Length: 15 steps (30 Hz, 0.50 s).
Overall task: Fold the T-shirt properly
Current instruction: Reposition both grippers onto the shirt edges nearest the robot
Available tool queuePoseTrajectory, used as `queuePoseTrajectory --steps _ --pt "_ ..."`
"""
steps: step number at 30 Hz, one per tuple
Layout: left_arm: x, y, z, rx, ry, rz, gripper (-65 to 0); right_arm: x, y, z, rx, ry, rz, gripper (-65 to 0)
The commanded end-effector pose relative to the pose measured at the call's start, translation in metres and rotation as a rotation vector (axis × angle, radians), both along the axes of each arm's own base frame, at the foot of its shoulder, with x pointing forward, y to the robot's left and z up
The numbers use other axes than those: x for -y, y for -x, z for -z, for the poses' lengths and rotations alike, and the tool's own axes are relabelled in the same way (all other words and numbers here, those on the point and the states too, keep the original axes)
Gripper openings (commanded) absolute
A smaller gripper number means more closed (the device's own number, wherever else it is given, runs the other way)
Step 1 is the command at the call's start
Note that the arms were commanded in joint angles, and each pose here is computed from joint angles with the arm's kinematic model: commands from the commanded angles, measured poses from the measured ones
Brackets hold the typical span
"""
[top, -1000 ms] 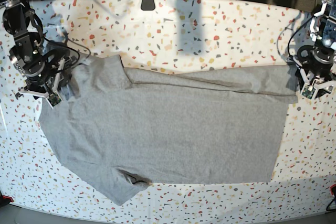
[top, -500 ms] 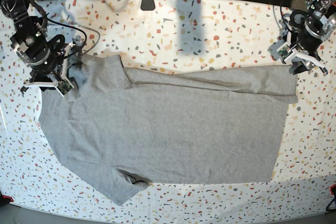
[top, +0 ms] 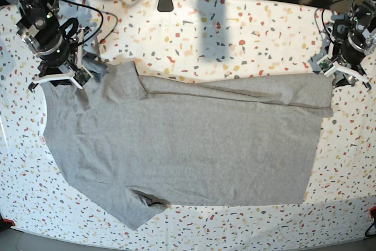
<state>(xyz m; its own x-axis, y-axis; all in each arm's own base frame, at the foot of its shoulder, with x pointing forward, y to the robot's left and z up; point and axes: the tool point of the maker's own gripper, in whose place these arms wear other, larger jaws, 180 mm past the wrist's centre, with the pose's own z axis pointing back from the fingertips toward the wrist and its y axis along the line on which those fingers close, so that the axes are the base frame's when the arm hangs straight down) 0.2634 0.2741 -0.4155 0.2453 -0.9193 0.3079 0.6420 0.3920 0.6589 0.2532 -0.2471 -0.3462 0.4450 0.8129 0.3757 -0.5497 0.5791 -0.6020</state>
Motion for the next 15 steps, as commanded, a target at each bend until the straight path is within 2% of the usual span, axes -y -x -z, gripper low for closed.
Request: queuePoseTrajectory --steps 1,5,10,15 --pt "-0.006 -0.003 -0.005 0.004 -0.029 0.013 -40.1 0.002 -0.008 -0.014 0.042 0.014 -0.008 -45.9" --pt "-0.001 0.002 0.001 -0.003 -0.066 0.046 -40.1 -0.004 -0.009 -0.021 0.057 0.009 -0.019 -45.9" --pt "-0.003 0.007 0.008 -0.021 -0.15 0.007 -40.1 -0.004 -0.009 -0.022 0.057 0.012 -0.016 -45.9" --pt "0.012 0.011 0.0 -0.006 -0.129 0.029 -40.1 -0.005 -0.009 -0.022 0.058 0.009 -0.015 -45.9"
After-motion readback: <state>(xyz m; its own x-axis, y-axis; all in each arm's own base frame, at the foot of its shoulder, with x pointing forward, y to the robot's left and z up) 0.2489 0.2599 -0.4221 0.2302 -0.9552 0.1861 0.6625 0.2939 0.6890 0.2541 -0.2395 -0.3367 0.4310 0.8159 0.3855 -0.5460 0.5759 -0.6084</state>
